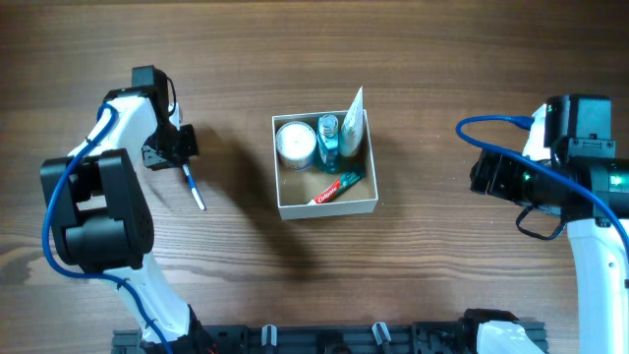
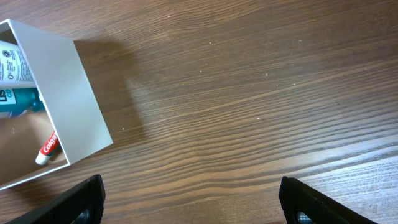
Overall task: Pack container
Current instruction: 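Grasp the blue toothbrush with the left gripper and lift it, then lower the toothbrush into the box and release it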
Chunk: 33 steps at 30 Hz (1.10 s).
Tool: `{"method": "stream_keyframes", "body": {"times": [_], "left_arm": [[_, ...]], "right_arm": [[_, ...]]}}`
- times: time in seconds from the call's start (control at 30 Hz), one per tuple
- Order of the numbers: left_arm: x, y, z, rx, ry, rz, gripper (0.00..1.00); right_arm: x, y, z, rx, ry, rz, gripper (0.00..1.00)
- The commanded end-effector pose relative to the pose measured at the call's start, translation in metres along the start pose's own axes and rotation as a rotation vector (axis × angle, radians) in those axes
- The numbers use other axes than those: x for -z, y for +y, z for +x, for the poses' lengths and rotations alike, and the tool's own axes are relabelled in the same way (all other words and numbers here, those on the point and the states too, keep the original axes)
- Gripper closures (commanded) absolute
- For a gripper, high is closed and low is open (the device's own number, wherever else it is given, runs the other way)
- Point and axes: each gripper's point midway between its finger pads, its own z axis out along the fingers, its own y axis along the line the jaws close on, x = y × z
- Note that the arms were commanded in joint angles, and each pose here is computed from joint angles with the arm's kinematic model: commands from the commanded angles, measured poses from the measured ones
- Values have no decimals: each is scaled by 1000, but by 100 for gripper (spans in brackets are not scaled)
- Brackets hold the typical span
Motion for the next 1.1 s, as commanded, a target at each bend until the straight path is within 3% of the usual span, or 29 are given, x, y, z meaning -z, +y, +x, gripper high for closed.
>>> {"method": "stream_keyframes", "body": {"times": [0.0,0.17,0.33,0.4,0.47,0.57,0.73,1.07], "left_arm": [[-16,-3,19,1,71,18,96],[18,-10,9,-11,-9,28,96],[124,-49,6,-125,-266,77,96],[172,-79,21,-257,-394,112,96],[218,-124,50,-502,-530,153,96],[247,-182,102,-922,-632,179,96],[240,-249,169,-1490,-664,169,96],[156,-284,162,-1575,-455,117,96]], "right_arm": [[0,0,1,8,2,0,10],[0,0,1,12,1,0,9],[0,0,0,11,-1,-1,9],[0,0,0,12,-1,-1,9],[0,0,-1,12,-4,-1,10],[0,0,-1,11,-6,-1,9],[0,0,-1,12,-5,-1,9],[0,0,-1,12,-4,-1,10]]}}
